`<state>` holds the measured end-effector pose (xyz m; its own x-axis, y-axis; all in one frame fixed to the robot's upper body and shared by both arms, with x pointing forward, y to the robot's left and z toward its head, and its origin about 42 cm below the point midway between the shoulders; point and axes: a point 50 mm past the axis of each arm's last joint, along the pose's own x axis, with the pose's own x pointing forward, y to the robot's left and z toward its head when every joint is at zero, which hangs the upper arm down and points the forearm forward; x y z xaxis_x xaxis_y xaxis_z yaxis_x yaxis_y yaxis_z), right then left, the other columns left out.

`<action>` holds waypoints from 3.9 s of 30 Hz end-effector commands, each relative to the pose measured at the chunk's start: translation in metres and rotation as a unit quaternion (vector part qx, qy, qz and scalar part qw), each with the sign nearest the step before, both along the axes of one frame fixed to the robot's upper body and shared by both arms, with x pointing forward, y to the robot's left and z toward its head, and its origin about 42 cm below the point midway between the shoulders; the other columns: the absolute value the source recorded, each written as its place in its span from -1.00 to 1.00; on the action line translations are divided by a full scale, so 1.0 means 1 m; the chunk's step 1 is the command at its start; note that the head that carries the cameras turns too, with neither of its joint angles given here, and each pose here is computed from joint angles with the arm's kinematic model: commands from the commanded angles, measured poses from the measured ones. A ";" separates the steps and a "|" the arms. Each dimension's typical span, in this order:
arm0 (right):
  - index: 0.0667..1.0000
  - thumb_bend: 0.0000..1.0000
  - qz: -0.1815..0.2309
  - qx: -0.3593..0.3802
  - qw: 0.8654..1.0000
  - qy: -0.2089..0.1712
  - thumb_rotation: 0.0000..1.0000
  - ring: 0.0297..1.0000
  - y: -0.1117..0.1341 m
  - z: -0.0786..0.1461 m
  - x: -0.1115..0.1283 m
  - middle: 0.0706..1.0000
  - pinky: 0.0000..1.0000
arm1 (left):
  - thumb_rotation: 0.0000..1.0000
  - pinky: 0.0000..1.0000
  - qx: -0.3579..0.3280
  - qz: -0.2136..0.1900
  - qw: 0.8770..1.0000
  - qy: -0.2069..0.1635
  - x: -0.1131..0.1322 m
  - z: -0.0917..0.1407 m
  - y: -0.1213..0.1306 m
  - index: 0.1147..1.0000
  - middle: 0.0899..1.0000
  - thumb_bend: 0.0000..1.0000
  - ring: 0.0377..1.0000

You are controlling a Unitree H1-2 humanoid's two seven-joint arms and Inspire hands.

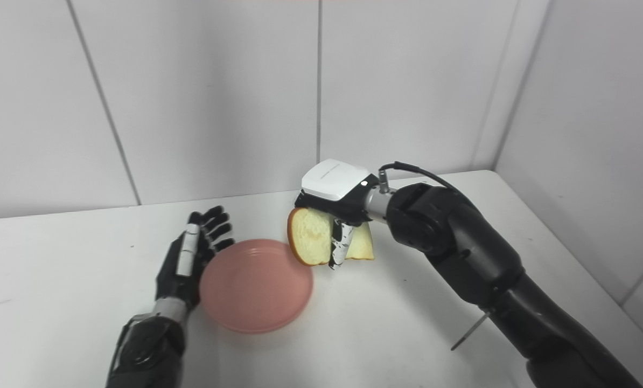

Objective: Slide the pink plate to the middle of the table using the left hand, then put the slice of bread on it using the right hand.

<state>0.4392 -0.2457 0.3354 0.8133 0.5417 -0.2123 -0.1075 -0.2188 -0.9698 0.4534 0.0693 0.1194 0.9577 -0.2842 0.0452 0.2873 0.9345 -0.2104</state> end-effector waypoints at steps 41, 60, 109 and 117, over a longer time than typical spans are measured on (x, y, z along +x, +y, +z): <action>-0.03 0.04 0.084 -0.029 0.996 0.004 -1.00 -0.33 0.088 -0.029 0.025 -0.22 -0.43 | 0.65 0.45 0.005 0.009 0.997 0.077 -0.020 -0.037 -0.014 0.38 0.55 0.60 0.60; -0.01 0.05 0.052 -0.049 0.997 0.036 -0.97 -0.25 0.077 -0.036 0.031 -0.18 -0.37 | 0.69 0.44 0.020 0.008 0.997 0.075 -0.020 -0.033 -0.009 0.38 0.54 0.55 0.60; 0.42 1.00 -0.031 0.278 0.955 0.103 -0.29 0.51 -0.015 -0.003 0.021 0.51 0.41 | 0.77 0.37 0.058 0.013 0.996 0.064 -0.015 -0.032 0.005 0.37 0.53 0.56 0.60; 0.76 0.79 -0.115 0.504 0.854 0.059 0.06 0.62 -0.041 -0.082 0.010 0.65 0.45 | 0.75 0.43 0.044 0.027 0.997 0.059 -0.013 -0.029 0.010 0.48 0.59 0.50 0.63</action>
<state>0.4438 -0.3006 0.2367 0.9287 0.3704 0.0155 -0.2627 0.6870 -0.6776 0.4514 0.0662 0.1219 0.9636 -0.2620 0.0532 0.2670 0.9526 -0.1456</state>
